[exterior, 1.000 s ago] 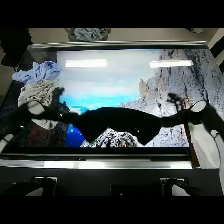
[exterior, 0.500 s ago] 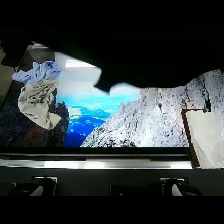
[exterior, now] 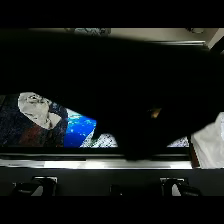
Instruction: Fold the shirts.
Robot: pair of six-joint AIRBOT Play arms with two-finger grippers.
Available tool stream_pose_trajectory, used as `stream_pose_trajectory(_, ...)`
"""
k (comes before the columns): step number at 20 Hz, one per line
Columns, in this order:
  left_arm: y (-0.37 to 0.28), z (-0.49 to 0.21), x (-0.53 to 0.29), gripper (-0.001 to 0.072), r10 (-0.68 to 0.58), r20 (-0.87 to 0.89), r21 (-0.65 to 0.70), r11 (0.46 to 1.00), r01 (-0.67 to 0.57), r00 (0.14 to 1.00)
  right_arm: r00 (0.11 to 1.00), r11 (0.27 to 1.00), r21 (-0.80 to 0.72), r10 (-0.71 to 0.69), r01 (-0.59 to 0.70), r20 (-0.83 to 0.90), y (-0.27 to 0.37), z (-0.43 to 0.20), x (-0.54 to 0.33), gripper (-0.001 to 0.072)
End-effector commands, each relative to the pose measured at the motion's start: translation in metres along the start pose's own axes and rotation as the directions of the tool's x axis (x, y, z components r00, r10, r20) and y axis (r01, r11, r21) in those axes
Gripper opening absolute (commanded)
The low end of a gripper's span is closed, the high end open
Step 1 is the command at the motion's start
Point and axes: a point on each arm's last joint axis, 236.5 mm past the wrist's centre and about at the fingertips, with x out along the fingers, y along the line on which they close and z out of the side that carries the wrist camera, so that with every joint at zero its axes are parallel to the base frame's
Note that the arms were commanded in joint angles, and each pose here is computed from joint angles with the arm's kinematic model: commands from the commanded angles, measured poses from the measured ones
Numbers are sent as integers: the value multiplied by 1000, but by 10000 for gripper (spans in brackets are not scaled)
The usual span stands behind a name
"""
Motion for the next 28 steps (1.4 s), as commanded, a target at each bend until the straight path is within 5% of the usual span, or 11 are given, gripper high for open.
stream_pose_trajectory(1,3,-122,40,26,-23,-334,-51,999,7,942,939,983,29,179,-179,-293,41,-67,39,40)
stream_pose_trajectory(6,0,-331,82,25,-120,-676,-172,985,3,727,777,911,109,398,-398,-488,125,-168,143,40)
stream_pose_trajectory(11,19,-370,136,25,-78,-615,-200,978,-60,785,869,918,232,383,-321,-313,141,-162,269,40)
stream_pose_trajectory(15,8,-414,183,29,-153,-654,-379,914,-146,740,849,678,681,504,-275,-160,193,-165,340,41)
stream_pose_trajectory(16,5,-423,190,85,-176,-669,-420,891,-172,722,829,618,736,541,-278,-142,207,-170,348,54)
stream_pose_trajectory(17,4,-423,195,316,-186,-679,-432,883,-183,710,813,599,745,567,-293,-136,215,-173,349,233)
stream_pose_trajectory(18,8,-415,198,606,-186,-688,-423,888,-180,701,804,612,724,579,-319,-135,214,-171,347,541)
stream_pose_trajectory(19,16,-401,196,698,-180,-700,-385,910,-152,691,789,642,669,600,-374,-135,210,-164,339,707)
stream_pose_trajectory(23,78,-374,147,698,-74,-839,-200,963,-179,539,718,712,521,653,-471,-243,159,-167,283,700)
stream_pose_trajectory(28,38,-436,125,678,-253,-861,-394,880,-266,441,405,662,587,749,-465,-524,170,-264,204,672)
